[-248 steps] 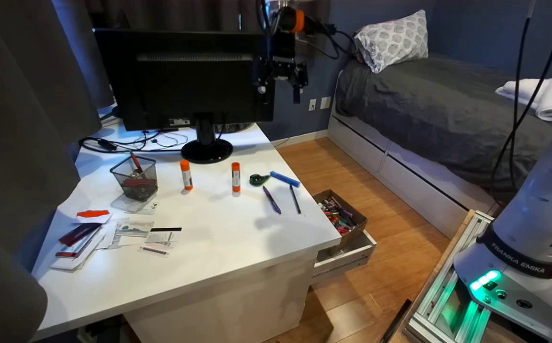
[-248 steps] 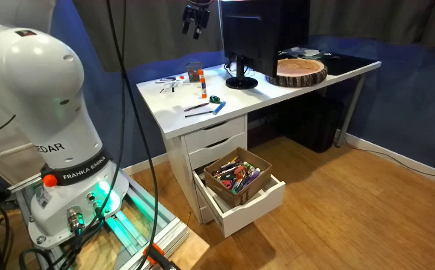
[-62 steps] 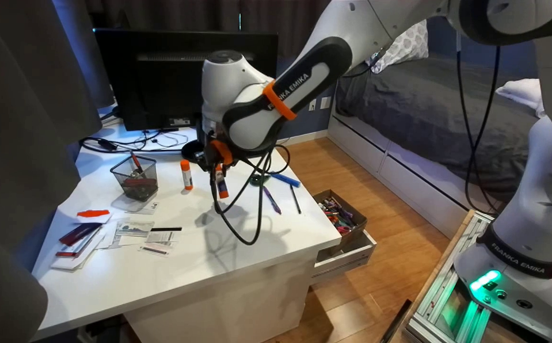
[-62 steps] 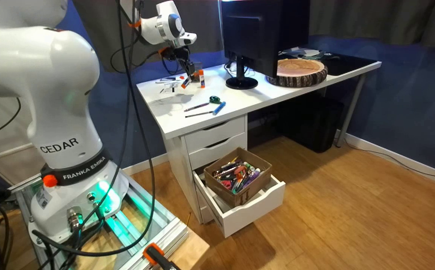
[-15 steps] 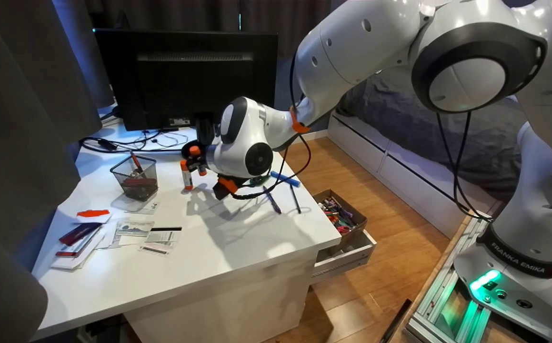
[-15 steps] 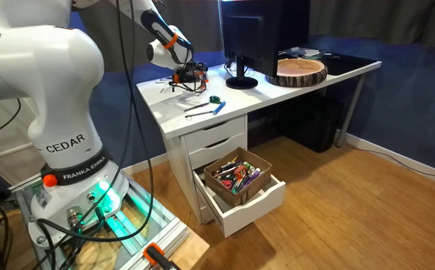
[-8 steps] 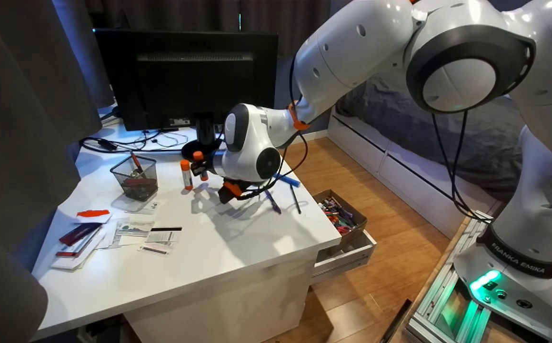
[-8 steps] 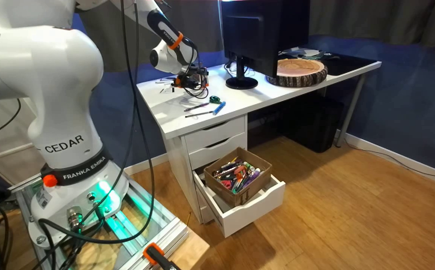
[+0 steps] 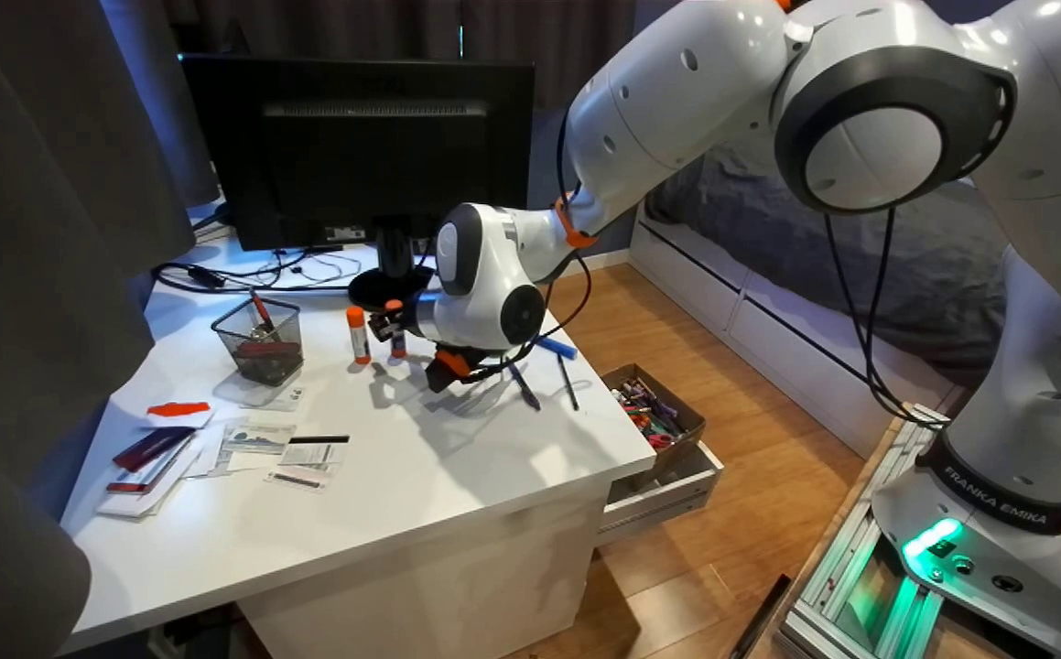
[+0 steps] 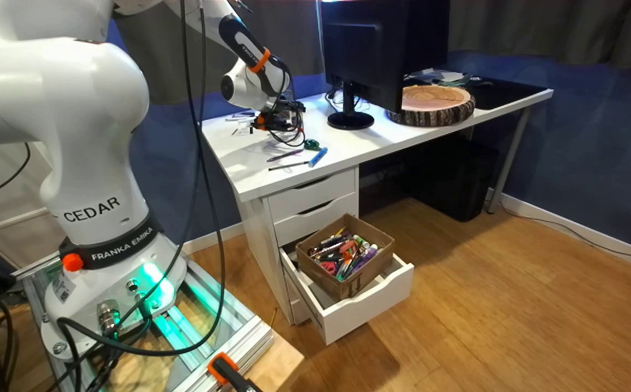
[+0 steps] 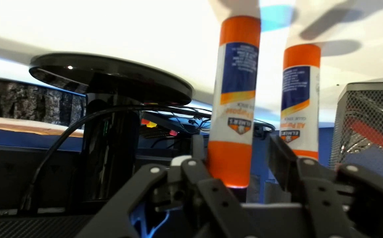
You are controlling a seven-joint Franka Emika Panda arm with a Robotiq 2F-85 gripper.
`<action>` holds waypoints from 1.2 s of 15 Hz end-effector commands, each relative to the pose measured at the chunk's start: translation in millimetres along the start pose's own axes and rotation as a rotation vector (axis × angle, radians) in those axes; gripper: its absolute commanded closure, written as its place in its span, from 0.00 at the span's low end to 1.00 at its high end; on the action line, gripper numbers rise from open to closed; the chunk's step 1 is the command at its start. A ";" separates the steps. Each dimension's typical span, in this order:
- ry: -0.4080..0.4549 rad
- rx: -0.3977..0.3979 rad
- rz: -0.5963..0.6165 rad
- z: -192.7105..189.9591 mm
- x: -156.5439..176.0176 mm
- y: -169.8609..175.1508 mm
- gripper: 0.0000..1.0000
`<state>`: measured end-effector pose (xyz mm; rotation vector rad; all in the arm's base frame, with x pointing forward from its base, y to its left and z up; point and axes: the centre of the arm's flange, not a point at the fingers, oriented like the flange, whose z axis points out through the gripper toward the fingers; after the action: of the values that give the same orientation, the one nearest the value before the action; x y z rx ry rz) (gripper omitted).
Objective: Flip the stick of glue on the right over
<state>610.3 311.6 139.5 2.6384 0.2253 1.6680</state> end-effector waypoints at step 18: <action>-0.224 0.050 0.079 -50.8 32.7 18.0 0.00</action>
<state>595.6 308.2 169.0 2.8193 0.2240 1.4966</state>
